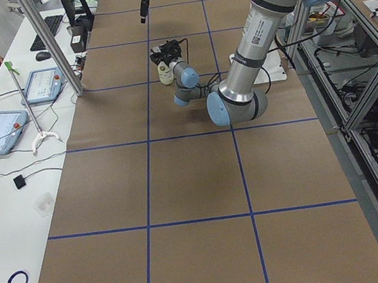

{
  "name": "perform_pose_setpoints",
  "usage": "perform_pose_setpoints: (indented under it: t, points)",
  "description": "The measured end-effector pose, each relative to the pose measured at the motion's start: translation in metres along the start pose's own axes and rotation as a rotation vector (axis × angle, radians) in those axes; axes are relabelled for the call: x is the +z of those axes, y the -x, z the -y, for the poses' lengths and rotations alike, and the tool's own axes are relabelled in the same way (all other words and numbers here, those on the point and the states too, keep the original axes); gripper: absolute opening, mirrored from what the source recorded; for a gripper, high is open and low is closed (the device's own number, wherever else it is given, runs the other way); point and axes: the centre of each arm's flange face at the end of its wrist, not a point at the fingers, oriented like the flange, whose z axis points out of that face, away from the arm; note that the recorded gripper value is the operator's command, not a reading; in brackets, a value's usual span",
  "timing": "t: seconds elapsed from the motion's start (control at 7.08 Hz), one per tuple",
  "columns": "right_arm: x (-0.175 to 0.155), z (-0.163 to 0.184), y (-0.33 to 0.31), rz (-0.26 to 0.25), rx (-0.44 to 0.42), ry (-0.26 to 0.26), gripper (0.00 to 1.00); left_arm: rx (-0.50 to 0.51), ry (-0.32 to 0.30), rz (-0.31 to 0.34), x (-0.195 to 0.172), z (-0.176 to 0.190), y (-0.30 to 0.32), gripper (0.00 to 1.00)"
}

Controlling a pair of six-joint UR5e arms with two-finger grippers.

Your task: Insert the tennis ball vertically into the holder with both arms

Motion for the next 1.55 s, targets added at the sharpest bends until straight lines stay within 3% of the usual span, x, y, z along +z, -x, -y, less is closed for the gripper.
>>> perform_pose_setpoints:
  t: [0.56,0.99,1.27,1.55]
  points:
    - [-0.005,0.081,-0.19,-0.088,-0.189,0.068,0.99,-0.002,-0.085,-0.018,0.006,0.042,-0.002,0.99]
    - [-0.007,0.118,-0.341,-0.127,-0.259,0.14,0.99,0.042,-0.112,0.004,0.003,0.075,0.032,0.99]
    - [0.005,0.119,-0.466,-0.118,-0.284,0.155,0.99,0.114,-0.031,0.028,-0.006,0.098,0.086,0.99]
    - [0.019,0.099,-0.567,-0.109,-0.273,0.15,0.99,0.177,0.13,0.077,-0.024,0.122,0.154,0.99]
